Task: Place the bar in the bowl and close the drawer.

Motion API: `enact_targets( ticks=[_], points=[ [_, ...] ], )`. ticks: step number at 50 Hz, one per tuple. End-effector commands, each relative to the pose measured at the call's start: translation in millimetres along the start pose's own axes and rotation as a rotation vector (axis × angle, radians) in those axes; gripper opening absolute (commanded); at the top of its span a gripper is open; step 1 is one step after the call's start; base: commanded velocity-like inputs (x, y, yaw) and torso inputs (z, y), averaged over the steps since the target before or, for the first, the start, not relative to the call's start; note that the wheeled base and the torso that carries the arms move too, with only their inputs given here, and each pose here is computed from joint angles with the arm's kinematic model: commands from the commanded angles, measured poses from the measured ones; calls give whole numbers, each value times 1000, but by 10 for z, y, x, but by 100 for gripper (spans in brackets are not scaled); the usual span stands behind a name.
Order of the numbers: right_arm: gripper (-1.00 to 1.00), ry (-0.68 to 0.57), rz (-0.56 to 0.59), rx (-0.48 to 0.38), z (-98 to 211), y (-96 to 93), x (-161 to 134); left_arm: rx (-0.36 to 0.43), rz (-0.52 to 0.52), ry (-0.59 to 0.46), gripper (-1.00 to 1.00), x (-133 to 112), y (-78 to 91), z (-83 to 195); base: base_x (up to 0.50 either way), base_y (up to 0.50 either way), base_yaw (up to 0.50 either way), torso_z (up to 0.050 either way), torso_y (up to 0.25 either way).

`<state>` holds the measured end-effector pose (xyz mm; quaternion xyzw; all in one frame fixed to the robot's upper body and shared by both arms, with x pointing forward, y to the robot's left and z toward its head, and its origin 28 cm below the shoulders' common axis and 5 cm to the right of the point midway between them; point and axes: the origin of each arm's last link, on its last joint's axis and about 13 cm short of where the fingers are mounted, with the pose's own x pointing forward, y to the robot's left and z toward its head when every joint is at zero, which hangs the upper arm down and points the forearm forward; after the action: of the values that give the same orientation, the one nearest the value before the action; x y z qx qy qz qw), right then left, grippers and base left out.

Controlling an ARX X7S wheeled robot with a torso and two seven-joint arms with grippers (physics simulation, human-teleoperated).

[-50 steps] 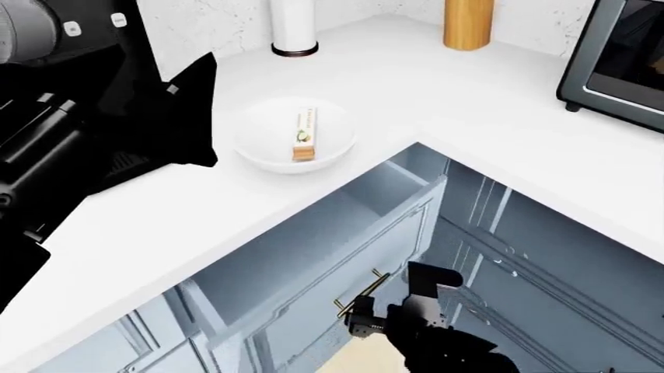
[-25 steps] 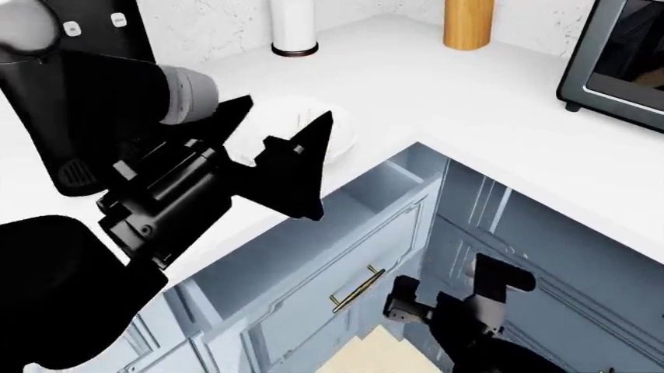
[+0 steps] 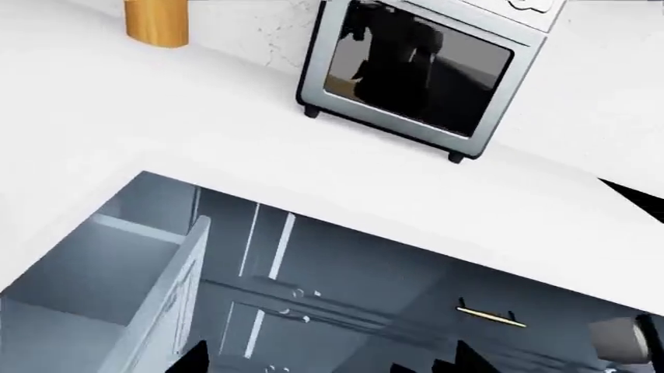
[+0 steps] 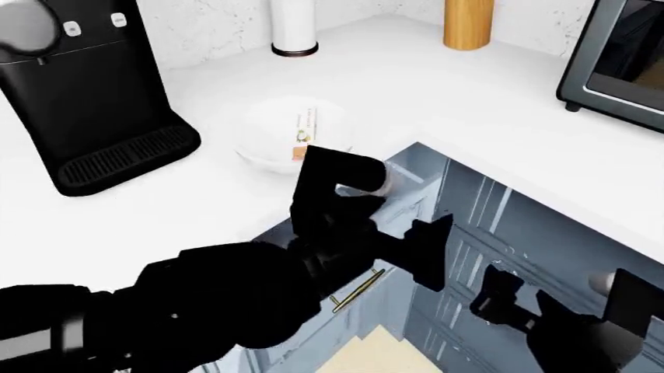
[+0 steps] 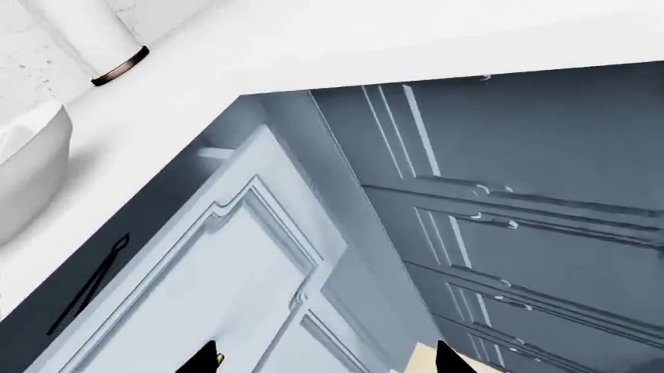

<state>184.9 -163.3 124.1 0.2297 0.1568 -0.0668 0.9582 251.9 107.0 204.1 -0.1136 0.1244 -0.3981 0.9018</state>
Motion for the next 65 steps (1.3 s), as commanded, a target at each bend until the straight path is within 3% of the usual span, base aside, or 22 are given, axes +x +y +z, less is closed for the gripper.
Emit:
enact_targets(
  ticks=[1, 9, 20, 35, 65],
  points=[
    [100, -79, -35, 6, 132, -77, -185, -25, -79, 163, 100, 387, -39, -388, 0, 0, 0, 0, 0],
    [100, -128, -63, 14, 195, -150, -304, -17, -87, 232, 100, 688, -31, -591, 0, 0, 0, 0, 0],
    [100, -205, -119, 32, 292, -263, -515, -15, -61, 324, 100, 958, 119, -971, 0, 0, 0, 0, 0],
    [100, -246, -127, 39, 330, -268, -655, 0, -8, 416, 100, 867, 371, -1373, 0, 0, 0, 0, 0],
    [100, -225, -86, 46, 287, -195, -647, -54, 273, 443, 100, 735, 991, -1459, 0, 0, 0, 0, 0]
  ],
)
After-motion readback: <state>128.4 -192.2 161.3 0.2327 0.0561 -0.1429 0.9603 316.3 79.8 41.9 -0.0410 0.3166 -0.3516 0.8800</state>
